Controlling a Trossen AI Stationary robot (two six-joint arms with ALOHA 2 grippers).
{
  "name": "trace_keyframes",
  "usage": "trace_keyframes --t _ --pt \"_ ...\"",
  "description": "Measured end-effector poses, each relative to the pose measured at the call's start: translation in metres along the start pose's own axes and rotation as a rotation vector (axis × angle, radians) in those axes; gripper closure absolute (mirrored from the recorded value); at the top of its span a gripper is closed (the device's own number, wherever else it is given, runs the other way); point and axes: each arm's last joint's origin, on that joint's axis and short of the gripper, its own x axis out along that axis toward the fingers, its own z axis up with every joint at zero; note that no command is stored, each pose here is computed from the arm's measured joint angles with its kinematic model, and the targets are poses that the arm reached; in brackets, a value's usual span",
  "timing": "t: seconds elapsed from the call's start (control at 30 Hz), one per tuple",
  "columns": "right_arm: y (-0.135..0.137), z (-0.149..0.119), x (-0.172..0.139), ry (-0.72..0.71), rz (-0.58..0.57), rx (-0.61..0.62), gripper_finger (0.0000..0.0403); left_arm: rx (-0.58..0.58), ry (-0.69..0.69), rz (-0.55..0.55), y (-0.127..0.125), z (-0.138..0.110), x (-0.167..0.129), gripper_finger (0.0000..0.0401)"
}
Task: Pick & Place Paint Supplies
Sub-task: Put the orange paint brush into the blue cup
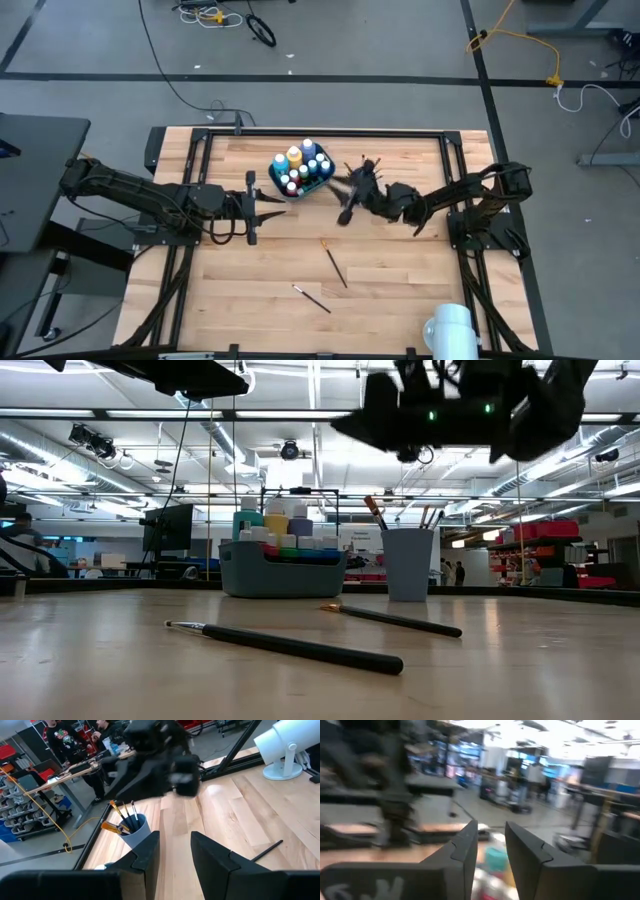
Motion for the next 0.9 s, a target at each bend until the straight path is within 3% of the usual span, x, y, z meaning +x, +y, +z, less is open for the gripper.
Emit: trace_keyframes --t 0.1,0.17,0.3,0.37,0.57,0.9 --pt "0.024 0.015 0.006 0.002 0.078 0.015 0.0293 -0.001 0.000 0.000 0.000 0.000 0.000 0.0283" --pt "0.041 0.022 0.012 0.082 0.124 -0.005 0.0287 -0.002 -0.002 0.001 0.000 0.000 0.000 0.0283" --pt "0.068 0.033 0.024 0.383 0.220 0.016 0.0273 -0.002 -0.002 0.000 0.000 0.000 0.000 0.0283" --pt "0.075 0.032 0.025 0.547 0.212 0.074 0.0267 -0.003 -0.002 0.000 0.000 0.000 0.000 0.0283" --pt "0.082 0.005 0.015 0.811 0.140 0.189 0.0246 -0.017 -0.002 0.000 0.000 0.000 0.000 0.0283" --pt "0.101 -0.056 0.011 1.023 0.172 0.247 0.0216 -0.030 -0.001 -0.003 0.000 0.000 0.000 0.0283"
